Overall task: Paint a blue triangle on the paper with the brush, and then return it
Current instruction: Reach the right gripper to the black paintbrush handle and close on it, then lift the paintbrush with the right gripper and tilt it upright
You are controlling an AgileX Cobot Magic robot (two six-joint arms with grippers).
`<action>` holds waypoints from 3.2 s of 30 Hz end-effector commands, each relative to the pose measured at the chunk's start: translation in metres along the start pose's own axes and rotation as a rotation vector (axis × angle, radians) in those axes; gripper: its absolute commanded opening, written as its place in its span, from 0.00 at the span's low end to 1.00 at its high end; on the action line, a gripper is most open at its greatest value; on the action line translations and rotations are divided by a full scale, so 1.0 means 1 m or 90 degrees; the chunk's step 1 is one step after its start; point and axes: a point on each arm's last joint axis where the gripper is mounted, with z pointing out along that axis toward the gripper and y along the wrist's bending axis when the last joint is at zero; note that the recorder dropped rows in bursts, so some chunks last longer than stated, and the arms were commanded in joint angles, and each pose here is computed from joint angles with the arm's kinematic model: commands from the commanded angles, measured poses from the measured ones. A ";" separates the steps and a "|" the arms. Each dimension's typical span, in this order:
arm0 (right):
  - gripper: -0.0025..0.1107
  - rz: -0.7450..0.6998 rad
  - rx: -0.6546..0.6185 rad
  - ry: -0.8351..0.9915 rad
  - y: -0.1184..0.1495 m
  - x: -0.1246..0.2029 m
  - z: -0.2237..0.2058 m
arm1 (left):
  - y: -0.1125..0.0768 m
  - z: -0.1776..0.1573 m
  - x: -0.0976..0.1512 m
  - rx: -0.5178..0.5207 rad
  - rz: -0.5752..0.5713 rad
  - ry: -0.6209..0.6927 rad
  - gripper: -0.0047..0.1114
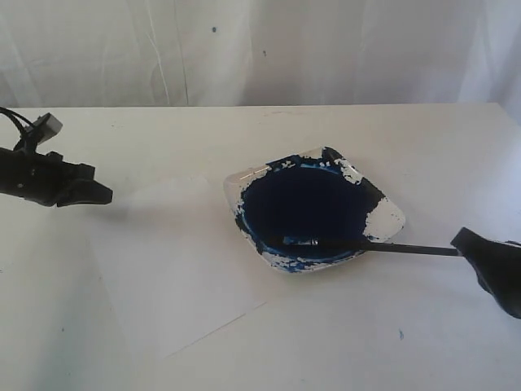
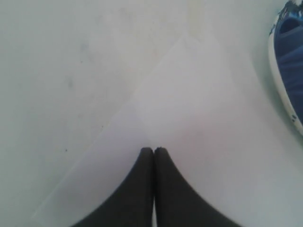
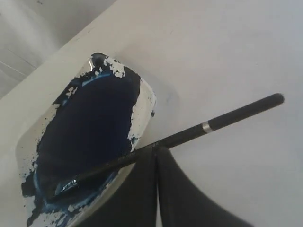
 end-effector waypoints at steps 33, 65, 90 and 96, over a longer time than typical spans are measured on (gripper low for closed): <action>0.63 0.170 -0.023 0.074 0.002 0.009 0.044 | 0.013 0.001 0.015 -0.090 -0.021 0.015 0.04; 0.48 0.281 0.005 0.102 -0.005 0.012 0.122 | 0.016 0.000 0.014 -0.114 -0.022 0.005 0.04; 0.06 0.319 0.017 0.068 -0.013 0.014 0.127 | 0.017 0.000 0.014 -0.118 -0.014 0.004 0.04; 0.02 0.315 -0.047 0.010 -0.006 0.003 0.128 | 0.017 0.000 0.014 -0.118 -0.014 0.004 0.04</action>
